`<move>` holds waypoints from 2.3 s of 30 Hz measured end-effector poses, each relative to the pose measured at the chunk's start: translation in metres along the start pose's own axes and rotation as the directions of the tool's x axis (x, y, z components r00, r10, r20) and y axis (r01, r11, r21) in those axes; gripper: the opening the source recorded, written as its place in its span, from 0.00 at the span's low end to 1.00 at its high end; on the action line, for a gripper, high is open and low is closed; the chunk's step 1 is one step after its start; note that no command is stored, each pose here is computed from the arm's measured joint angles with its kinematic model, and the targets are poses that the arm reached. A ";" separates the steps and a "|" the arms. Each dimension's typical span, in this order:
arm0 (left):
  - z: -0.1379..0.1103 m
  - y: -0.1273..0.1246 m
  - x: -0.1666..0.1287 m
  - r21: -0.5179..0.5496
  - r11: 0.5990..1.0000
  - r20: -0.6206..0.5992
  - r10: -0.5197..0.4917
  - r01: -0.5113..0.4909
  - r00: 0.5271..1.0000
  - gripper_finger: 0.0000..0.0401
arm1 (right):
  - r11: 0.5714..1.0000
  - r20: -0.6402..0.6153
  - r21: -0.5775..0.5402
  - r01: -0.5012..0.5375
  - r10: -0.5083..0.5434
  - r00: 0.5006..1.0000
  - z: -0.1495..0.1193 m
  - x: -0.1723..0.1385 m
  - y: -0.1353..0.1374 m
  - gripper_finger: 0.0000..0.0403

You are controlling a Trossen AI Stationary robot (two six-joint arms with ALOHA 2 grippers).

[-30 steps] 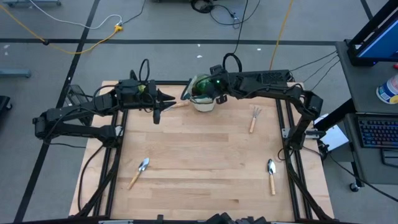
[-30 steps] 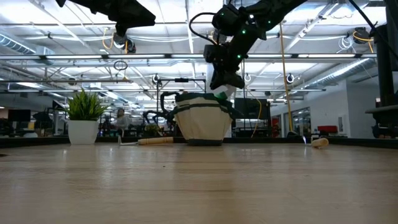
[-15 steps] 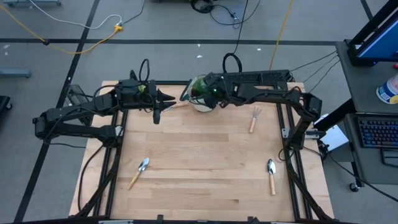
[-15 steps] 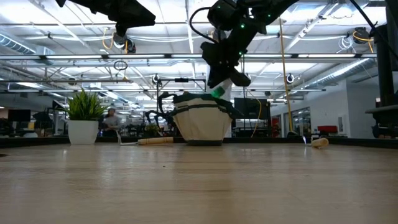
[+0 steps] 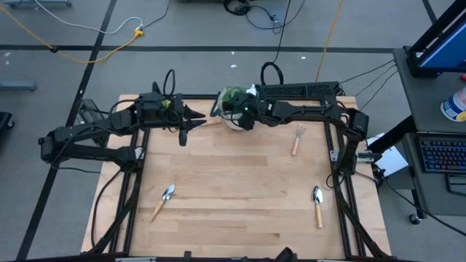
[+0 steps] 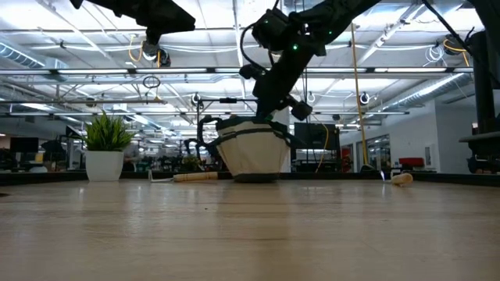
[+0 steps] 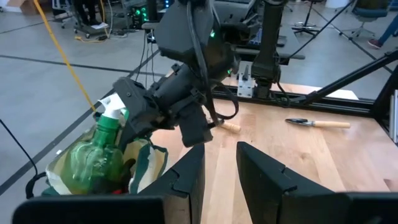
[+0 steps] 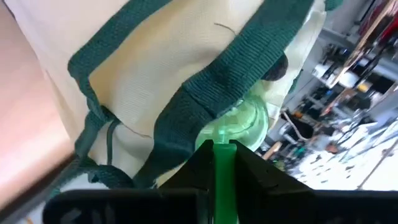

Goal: Pick & Place Garden tools in Gardening bag
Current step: Put the green spray bottle into the green gardening bag

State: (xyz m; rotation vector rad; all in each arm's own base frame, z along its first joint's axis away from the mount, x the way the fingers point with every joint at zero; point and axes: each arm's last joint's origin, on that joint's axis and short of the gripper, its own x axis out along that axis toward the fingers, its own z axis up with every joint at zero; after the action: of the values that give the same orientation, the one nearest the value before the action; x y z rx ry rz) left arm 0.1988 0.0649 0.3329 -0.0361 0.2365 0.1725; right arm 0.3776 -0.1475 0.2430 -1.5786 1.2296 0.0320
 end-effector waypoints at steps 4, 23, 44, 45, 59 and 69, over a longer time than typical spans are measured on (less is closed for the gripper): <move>0.000 -0.001 0.000 0.018 1.000 0.001 -0.024 0.024 1.000 0.24 | 0.997 -0.036 -0.077 0.015 -0.018 0.999 0.002 -0.004 -0.003 0.06; 0.000 -0.002 0.000 0.031 0.997 0.002 -0.078 0.078 0.997 0.24 | 0.948 -0.015 -0.319 -0.001 -0.004 1.000 0.009 -0.019 -0.003 0.06; 0.000 -0.002 0.000 0.052 0.996 0.002 -0.077 0.077 0.997 0.24 | 0.936 0.059 -0.352 -0.023 0.046 0.997 0.012 -0.018 0.011 0.06; 0.000 -0.002 0.000 0.052 0.996 0.002 -0.077 0.077 0.997 0.24 | 0.940 0.067 -0.342 -0.010 0.035 0.997 0.013 -0.018 0.010 0.06; 0.000 -0.002 0.000 0.058 0.995 0.001 -0.077 0.077 0.997 0.24 | 0.968 0.086 -0.229 0.100 -0.082 0.993 0.012 -0.017 -0.002 0.22; 0.000 -0.002 0.000 0.060 0.995 0.002 -0.077 0.077 0.997 0.24 | 0.964 0.058 -0.177 0.197 -0.190 0.980 0.010 -0.018 -0.013 0.25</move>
State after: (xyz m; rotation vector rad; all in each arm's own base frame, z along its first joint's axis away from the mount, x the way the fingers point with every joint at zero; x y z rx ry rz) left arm 0.1991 0.0625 0.3330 0.0151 0.2357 0.0888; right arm 0.3835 -0.1296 0.2588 -1.8433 1.0601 0.0519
